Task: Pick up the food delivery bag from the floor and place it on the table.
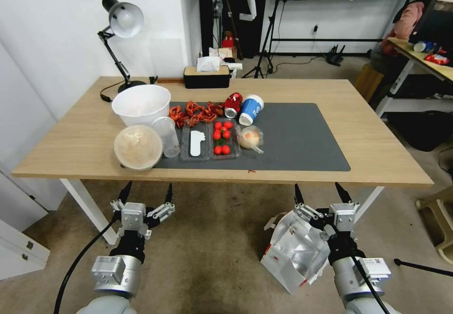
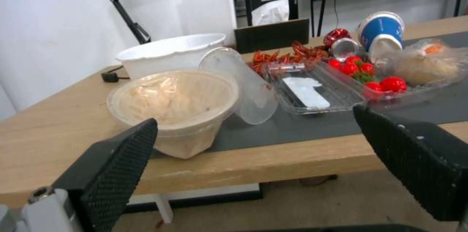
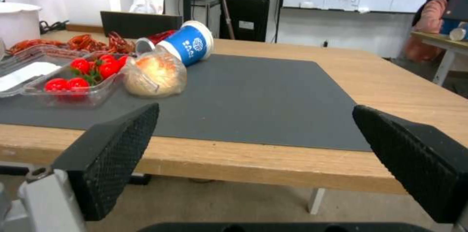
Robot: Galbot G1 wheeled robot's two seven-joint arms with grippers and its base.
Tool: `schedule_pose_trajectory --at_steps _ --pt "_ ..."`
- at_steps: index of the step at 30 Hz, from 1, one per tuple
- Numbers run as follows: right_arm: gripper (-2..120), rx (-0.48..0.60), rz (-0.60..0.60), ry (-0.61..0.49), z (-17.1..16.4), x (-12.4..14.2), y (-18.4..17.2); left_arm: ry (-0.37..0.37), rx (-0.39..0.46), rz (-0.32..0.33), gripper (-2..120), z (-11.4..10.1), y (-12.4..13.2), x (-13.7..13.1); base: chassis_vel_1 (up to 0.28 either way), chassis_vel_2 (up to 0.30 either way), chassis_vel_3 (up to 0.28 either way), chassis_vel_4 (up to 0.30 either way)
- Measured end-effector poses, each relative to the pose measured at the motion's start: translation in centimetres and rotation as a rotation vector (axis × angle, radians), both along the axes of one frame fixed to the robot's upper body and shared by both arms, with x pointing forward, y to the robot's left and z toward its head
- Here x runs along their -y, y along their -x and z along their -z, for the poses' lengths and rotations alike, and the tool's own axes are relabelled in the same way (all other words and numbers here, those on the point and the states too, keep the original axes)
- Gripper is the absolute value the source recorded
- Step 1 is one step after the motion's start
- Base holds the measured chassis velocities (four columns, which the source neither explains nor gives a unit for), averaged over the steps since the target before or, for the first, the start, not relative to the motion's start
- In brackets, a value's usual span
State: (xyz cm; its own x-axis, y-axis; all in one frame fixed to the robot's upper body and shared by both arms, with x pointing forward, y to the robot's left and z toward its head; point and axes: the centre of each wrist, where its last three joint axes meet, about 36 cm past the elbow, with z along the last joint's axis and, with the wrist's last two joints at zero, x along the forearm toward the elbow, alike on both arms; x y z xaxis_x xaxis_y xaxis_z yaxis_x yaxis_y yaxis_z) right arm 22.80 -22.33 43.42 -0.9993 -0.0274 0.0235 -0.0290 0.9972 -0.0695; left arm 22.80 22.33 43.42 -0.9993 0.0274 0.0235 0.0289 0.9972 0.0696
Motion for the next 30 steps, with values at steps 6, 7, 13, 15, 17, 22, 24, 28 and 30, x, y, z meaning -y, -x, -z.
schedule_pose_trajectory --at_steps 6,7,13,15,17,22,24,28,30 --pt "100 0.0 0.0 0.0 0.0 0.0 0.0 0.0 0.0 0.0 100 0.0 0.0 0.0 0.0 0.0 0.0 0.0" --pt "100 0.0 0.0 0.0 0.0 0.0 0.0 0.0 0.0 0.0 100 0.0 0.0 0.0 0.0 0.0 0.0 0.0" --pt "100 0.0 0.0 0.0 0.0 0.0 0.0 0.0 0.0 0.0 100 0.0 0.0 0.0 0.0 0.0 0.0 0.0" --pt "100 0.0 0.0 0.0 0.0 0.0 0.0 0.002 -0.001 -0.001 100 0.0 0.0 0.0 0.0 0.0 0.0 0.0" --pt "100 -0.006 -0.001 -0.004 0.0 0.0 0.0 0.017 -0.008 -0.007 100 0.0 -0.1 0.1 0.0 0.0 0.0 0.0" --pt "100 -0.157 -0.034 -0.136 -0.1 0.0 0.7 0.171 -0.103 -0.052 100 -0.8 -0.7 1.8 0.0 0.0 0.0 0.0" --pt "100 -0.176 -0.044 -0.188 -0.3 0.2 0.8 0.253 -0.173 -0.069 100 -1.3 -1.0 2.7 0.0 0.0 0.0 0.0" --pt "100 -0.17 -0.042 -0.189 -0.3 0.6 0.8 0.327 -0.205 -0.07 100 -1.3 -1.0 3.6 0.0 0.0 0.0 0.0" --pt "100 -0.155 -0.041 -0.181 -0.5 0.8 0.8 0.343 -0.192 -0.075 100 -1.1 -0.8 3.8 0.0 0.0 0.0 0.0"
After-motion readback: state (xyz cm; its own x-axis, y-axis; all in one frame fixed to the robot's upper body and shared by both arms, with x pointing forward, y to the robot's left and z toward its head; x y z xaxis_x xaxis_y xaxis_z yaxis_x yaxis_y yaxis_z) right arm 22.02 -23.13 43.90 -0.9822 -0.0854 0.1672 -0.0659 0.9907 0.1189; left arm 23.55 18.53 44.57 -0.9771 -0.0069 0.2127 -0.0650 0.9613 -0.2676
